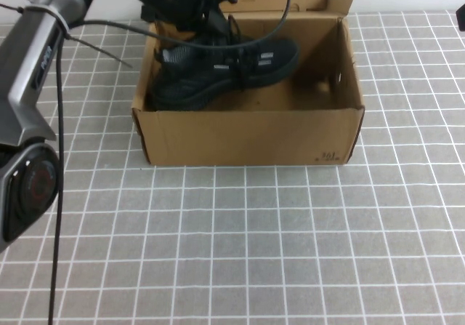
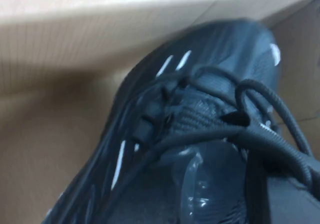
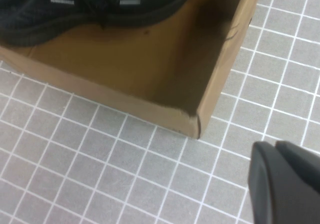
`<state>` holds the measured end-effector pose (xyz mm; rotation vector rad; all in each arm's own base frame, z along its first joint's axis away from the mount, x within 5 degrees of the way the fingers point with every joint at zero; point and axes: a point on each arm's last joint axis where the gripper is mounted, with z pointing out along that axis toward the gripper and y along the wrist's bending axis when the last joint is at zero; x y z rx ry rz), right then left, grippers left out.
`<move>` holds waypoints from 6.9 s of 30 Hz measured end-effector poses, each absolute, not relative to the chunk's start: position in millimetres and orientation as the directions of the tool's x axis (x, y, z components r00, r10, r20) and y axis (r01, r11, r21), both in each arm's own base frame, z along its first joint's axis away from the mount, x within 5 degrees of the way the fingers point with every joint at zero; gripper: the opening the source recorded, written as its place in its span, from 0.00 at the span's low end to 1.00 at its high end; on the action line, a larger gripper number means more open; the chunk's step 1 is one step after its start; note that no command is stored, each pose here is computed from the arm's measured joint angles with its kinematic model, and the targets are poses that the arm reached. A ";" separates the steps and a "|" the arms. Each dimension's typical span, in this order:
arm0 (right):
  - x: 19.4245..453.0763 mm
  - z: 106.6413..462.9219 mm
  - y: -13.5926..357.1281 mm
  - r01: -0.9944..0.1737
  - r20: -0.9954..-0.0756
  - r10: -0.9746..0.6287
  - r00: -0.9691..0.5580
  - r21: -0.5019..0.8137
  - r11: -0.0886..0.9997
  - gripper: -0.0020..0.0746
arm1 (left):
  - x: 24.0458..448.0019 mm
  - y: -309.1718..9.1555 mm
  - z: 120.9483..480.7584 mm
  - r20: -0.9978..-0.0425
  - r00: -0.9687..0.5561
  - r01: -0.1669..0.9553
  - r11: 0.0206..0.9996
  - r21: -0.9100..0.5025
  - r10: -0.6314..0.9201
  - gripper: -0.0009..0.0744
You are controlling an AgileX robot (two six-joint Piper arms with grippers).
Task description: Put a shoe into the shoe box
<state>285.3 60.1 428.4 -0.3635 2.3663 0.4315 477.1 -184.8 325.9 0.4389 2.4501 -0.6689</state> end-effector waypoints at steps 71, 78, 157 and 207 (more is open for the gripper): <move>291.7 427.3 58.5 -0.360 -0.701 -0.137 -0.700 0.180 0.915 0.01 | 501.2 -211.7 283.7 -0.769 -0.390 0.819 0.573 -0.037 0.507 0.01; 292.3 426.7 58.2 -0.359 -0.700 -0.140 -0.701 0.177 0.916 0.01 | 504.6 -205.4 284.4 -0.777 -0.335 0.835 0.551 0.018 0.533 0.01; 306.8 407.7 61.5 -0.356 -0.635 -0.147 -0.758 0.214 0.910 0.01 | 491.0 -196.5 348.7 -0.923 -0.156 0.893 0.450 0.020 0.351 0.41; 4.9 361.0 28.5 -0.387 -0.986 0.073 -0.150 0.127 0.913 0.01 | 59.4 -23.9 419.3 -0.979 0.064 0.324 0.924 0.202 0.191 0.01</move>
